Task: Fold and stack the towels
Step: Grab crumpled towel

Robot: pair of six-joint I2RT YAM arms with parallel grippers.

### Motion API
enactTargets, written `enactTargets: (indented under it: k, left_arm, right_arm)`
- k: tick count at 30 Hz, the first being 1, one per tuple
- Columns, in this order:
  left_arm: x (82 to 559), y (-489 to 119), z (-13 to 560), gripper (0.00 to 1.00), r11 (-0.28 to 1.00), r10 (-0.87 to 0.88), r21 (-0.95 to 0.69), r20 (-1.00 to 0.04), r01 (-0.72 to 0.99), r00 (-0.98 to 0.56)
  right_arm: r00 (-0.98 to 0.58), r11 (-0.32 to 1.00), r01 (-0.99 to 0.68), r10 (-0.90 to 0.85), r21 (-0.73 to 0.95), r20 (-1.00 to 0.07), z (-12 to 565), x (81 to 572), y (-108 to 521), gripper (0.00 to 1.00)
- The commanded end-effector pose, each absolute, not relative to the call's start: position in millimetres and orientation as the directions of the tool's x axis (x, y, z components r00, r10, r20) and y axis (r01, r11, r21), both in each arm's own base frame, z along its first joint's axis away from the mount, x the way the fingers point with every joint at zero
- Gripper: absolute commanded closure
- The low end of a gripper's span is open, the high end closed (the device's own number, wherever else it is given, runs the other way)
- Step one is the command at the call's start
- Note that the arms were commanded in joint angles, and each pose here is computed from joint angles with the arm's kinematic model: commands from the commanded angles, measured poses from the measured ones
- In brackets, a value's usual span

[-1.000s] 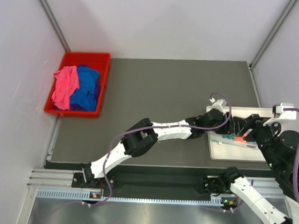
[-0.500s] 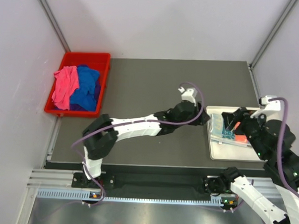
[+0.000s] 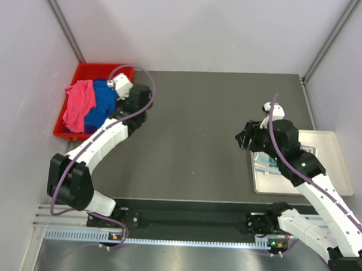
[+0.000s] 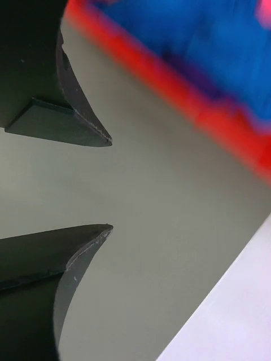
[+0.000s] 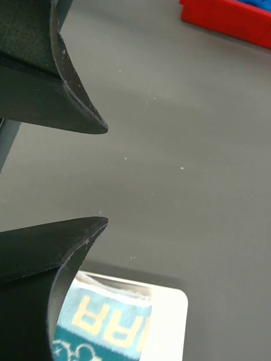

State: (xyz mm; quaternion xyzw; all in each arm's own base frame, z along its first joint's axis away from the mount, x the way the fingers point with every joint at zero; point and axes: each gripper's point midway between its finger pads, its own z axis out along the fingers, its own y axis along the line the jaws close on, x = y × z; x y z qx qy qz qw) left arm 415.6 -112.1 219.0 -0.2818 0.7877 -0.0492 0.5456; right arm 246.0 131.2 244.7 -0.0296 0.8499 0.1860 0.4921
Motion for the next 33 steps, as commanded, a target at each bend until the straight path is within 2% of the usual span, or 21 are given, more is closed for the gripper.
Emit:
enactTargets:
  k: [1, 5, 10, 19, 29, 33]
  left_arm:
    - [422.7, -38.7, 195.8, 0.38, 0.780, -0.463, -0.272, -0.857, -0.564, -0.227]
    - [445.2, 23.0, 174.2, 0.38, 0.682, -0.512, -0.272, -0.840, -0.678, -0.179]
    - [470.1, 58.2, 155.1, 0.38, 0.630, -0.530, -0.262, -0.833, -0.731, -0.158]
    - [499.2, 85.2, 129.3, 0.38, 0.575, -0.528, -0.211, -0.833, -0.791, -0.162]
    - [482.1, 104.5, 100.1, 0.38, 0.460, -0.579, -0.204, -0.806, -0.864, -0.118]
    - [484.8, 102.0, 96.0, 0.38, 0.468, -0.590, -0.222, -0.799, -0.855, -0.115]
  right_arm:
    - [-0.466, 0.901, -0.298, 0.153, 0.317, -0.872, 256.9, 259.7, 148.8, 0.39]
    - [-0.485, 0.903, -0.311, 0.119, 0.298, -0.866, 243.4, 265.1, 153.7, 0.39]
    - [-0.515, 0.904, -0.324, 0.080, 0.280, -0.853, 224.6, 270.0, 158.7, 0.39]
    - [-0.552, 0.882, -0.361, 0.062, 0.305, -0.832, 209.3, 268.7, 170.1, 0.40]
    - [-0.558, 0.887, -0.353, 0.058, 0.300, -0.828, 204.6, 271.0, 169.5, 0.40]
    - [-0.554, 0.890, -0.348, 0.059, 0.295, -0.831, 205.7, 271.6, 168.8, 0.40]
